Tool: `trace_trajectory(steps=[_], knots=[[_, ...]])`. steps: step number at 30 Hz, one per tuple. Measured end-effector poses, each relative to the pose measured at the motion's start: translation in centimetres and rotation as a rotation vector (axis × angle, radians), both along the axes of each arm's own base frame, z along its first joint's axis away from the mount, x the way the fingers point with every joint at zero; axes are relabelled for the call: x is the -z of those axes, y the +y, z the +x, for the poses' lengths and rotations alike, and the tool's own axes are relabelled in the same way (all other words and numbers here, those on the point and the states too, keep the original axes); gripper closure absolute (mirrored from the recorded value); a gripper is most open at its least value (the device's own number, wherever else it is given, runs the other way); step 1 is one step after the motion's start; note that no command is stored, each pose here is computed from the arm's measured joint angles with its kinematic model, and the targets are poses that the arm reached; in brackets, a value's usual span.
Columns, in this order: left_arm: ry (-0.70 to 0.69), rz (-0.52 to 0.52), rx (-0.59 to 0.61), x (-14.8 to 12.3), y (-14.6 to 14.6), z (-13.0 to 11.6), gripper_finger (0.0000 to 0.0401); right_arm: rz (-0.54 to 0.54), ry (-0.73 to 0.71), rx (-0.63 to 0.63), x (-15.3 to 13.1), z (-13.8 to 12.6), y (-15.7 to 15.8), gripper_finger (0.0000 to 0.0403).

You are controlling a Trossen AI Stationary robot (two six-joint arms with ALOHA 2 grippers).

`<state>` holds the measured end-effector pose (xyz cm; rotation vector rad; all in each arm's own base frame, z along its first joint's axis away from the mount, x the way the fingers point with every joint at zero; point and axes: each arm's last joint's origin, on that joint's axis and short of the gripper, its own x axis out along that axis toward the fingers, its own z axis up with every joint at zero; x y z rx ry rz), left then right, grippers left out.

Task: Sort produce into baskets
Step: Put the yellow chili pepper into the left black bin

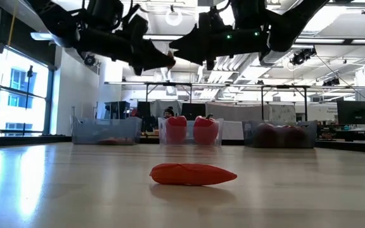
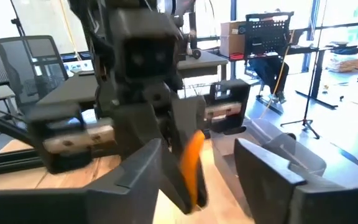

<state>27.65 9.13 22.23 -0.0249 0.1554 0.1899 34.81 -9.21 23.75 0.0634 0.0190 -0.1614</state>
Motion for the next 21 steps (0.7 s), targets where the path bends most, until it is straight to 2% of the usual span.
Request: trace_trajectory(steps=[4,7,14,17,21], knots=[[0.08,-0.024,-0.064,0.6,1.0,-0.7,0.0399,-0.005,-0.017,0.014,-0.7,-0.4,-0.4,0.0191],[0.162,-0.049,-0.169,0.6,1.9,-2.0,0.0399,-0.001,-0.002,0.025,-0.8,-0.7,-0.7,0.0188],[0.408,-0.155,-0.515,0.8,4.7,-7.1,0.04,0.034,0.076,0.048,-0.2,-1.0,-1.4,0.0187],[0.469,-0.217,-0.658,1.4,6.6,-9.2,0.04,0.039,0.086,0.049,-0.1,-1.1,-1.4,0.0187],[0.503,-0.304,-0.736,2.6,9.5,-10.9,0.04,0.028,0.088,0.06,-0.1,-1.1,-1.5,0.0187]])
